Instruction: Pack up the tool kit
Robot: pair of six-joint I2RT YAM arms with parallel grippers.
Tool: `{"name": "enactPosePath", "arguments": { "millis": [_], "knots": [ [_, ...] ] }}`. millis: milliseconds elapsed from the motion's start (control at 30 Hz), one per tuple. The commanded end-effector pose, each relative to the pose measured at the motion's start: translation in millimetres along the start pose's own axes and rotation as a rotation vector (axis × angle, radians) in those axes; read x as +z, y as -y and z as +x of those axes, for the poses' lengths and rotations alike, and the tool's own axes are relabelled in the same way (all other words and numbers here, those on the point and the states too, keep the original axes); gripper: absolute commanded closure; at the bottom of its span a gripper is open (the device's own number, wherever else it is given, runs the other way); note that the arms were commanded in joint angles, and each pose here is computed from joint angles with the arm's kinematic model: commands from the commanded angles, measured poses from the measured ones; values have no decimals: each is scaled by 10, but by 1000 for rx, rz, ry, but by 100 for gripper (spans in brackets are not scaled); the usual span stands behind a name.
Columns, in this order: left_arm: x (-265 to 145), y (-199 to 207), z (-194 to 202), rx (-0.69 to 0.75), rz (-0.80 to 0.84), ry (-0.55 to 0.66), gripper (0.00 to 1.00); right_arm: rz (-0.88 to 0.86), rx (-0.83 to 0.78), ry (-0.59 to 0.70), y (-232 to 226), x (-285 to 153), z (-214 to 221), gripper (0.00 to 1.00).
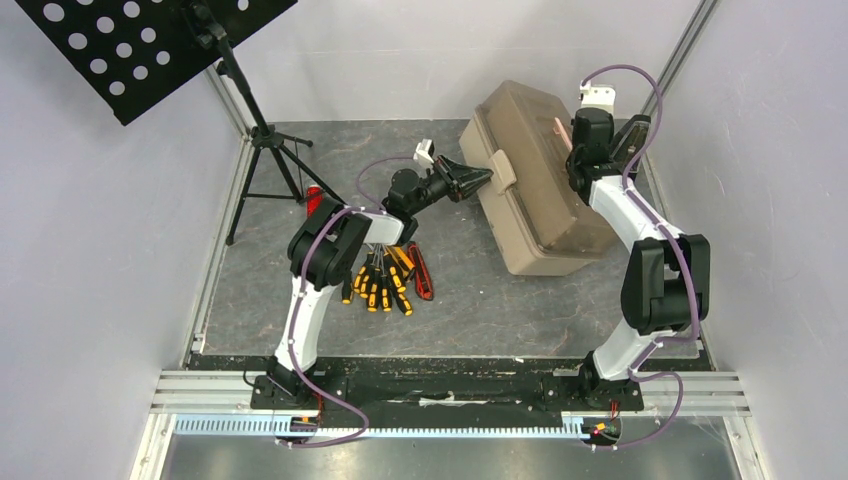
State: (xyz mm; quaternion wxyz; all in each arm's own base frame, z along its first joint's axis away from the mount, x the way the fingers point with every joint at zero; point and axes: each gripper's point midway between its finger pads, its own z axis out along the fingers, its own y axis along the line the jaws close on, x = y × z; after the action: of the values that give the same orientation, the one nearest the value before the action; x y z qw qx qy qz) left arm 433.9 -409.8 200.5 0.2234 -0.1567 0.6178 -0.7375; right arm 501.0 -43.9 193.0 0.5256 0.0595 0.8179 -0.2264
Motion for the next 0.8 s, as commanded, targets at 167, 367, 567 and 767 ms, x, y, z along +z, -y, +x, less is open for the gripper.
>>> {"name": "enactPosePath", "arguments": {
  "millis": [167,367,567,767],
  "knots": [
    [-425,2401,183,241,624,-34,77,-260,-635,-967,-120,-996,3030,79],
    [-426,2382,196,251,617,-39,77,-272,-628,-955,-157,-994,2994,79],
    [-427,2287,168,256,583,-38,76,-296,-567,-897,-230,-967,2776,78],
    [-579,2389,71,302,551,-26,69,-326,-418,-755,-264,-901,2162,74]
  ]
}}
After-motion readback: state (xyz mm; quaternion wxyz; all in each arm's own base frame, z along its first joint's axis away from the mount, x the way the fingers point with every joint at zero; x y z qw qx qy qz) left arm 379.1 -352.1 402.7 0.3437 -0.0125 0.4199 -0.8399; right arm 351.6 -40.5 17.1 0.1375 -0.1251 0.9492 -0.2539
